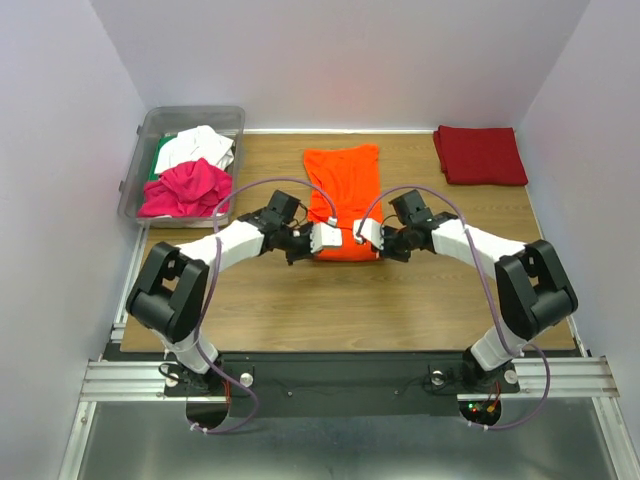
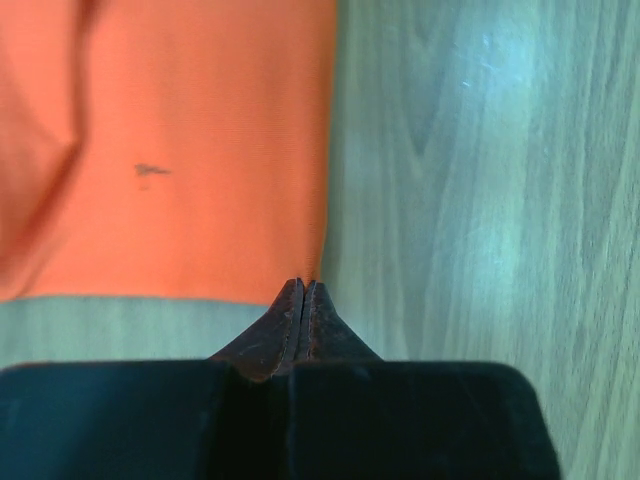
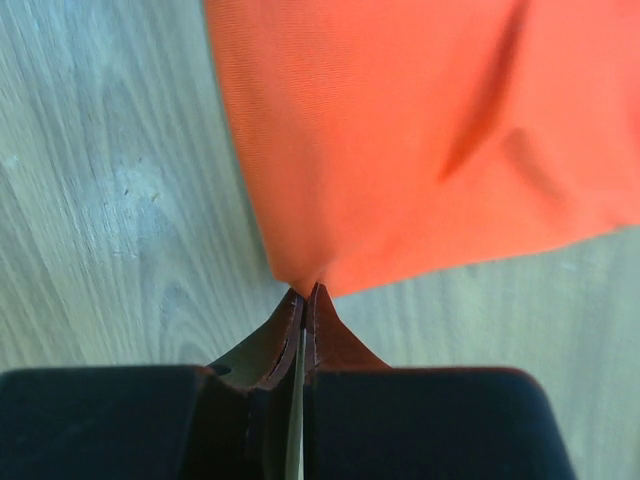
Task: Fold and stack the t-shirts
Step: Fold the tshirt
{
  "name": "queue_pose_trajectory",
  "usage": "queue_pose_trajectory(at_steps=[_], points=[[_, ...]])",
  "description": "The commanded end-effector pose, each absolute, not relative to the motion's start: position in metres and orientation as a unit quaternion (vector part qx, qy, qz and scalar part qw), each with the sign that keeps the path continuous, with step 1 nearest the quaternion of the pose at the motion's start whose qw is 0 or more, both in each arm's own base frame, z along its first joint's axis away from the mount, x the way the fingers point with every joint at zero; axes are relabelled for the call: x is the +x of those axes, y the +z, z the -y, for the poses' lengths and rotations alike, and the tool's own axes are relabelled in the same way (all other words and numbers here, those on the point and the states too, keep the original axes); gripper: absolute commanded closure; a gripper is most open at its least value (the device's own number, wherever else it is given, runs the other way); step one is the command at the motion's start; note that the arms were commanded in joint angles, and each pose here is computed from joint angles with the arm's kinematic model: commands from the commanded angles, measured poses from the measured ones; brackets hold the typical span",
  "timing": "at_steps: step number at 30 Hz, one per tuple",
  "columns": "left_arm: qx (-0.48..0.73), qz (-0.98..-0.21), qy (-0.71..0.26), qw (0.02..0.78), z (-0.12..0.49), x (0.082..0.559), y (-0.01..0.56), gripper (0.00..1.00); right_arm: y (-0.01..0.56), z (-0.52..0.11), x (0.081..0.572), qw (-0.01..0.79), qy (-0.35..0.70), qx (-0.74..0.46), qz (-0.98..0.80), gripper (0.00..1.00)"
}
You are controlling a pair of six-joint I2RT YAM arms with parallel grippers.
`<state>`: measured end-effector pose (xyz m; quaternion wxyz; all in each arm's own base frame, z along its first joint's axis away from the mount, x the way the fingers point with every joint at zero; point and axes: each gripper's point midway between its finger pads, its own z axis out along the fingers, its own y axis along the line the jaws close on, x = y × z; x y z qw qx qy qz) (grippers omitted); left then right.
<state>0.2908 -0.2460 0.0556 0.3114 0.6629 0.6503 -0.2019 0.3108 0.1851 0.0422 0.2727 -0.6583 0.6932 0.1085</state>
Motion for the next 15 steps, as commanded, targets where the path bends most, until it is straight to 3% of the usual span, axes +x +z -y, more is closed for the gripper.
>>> queue_pose_trajectory(at_steps=[1,8,15], points=[[0.650,-0.636,-0.201,0.363,0.246,0.300,0.114,1.00,0.094,-0.191,0.325,0.328,0.092,-0.637,-0.691,1.00],[0.673,-0.621,-0.215,0.341,0.242,0.265,0.121,1.00,0.123,-0.187,0.298,0.329,0.113,-0.636,-0.689,0.99],[0.701,-0.588,-0.277,0.295,0.245,0.178,0.124,1.00,0.141,-0.181,0.222,0.286,0.166,-0.643,-0.691,1.00]])
